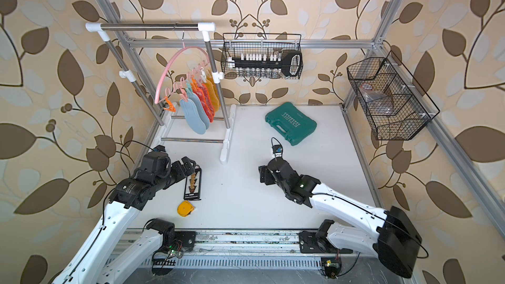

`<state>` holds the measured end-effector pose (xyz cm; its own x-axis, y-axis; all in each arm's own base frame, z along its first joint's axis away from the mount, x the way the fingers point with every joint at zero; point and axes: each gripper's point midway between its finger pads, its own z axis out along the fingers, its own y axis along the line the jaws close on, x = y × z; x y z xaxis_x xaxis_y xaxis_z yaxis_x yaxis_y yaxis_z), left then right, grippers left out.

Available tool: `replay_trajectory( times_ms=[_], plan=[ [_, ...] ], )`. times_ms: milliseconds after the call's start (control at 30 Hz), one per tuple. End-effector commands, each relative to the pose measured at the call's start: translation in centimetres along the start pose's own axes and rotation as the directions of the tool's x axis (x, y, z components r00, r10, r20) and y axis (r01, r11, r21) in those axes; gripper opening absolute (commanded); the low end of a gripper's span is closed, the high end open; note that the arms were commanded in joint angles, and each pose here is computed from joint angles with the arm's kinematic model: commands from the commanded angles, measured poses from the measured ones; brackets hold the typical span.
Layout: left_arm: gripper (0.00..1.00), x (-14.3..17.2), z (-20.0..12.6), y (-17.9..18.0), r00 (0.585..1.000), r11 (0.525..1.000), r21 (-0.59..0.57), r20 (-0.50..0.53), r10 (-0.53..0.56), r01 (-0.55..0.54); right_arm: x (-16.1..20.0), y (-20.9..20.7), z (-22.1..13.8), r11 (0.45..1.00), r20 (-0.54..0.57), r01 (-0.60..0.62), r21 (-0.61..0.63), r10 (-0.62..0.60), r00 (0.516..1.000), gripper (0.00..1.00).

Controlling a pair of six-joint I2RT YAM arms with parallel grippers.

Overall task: Take the shoe insoles off the hanger
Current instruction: Move the clothesline to the center of the board.

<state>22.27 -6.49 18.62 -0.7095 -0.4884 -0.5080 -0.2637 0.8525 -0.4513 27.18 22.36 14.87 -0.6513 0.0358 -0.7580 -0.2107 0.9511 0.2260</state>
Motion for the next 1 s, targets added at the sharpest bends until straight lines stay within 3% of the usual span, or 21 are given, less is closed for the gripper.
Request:
replay_trajectory(
  times_ms=[0,333,733,967],
  plan=[
    [0.99,0.7,-0.8,0.1,0.999,1.000,-0.018,-0.053,0.007,-0.008,-2.0,3.1,1.3,0.999,0.058,0.035,0.025,-0.037,0.998,0.83],
    [0.99,0.3,-2.9,1.6,0.999,0.999,-0.045,0.037,-0.015,0.016,-1.1,10.5,9.6,0.992,-0.059,0.127,0.007,-0.127,0.990,0.83],
    [0.99,0.6,-2.6,1.5,1.000,0.999,-0.041,0.012,-0.024,0.024,-0.6,15.6,17.5,0.988,-0.115,0.153,-0.004,-0.152,0.982,0.81],
    [0.99,1.1,-2.4,1.2,0.999,0.999,-0.023,-0.010,-0.032,0.031,-1.4,13.9,20.8,0.982,-0.058,0.100,0.162,-0.092,0.994,0.78]
  ],
)
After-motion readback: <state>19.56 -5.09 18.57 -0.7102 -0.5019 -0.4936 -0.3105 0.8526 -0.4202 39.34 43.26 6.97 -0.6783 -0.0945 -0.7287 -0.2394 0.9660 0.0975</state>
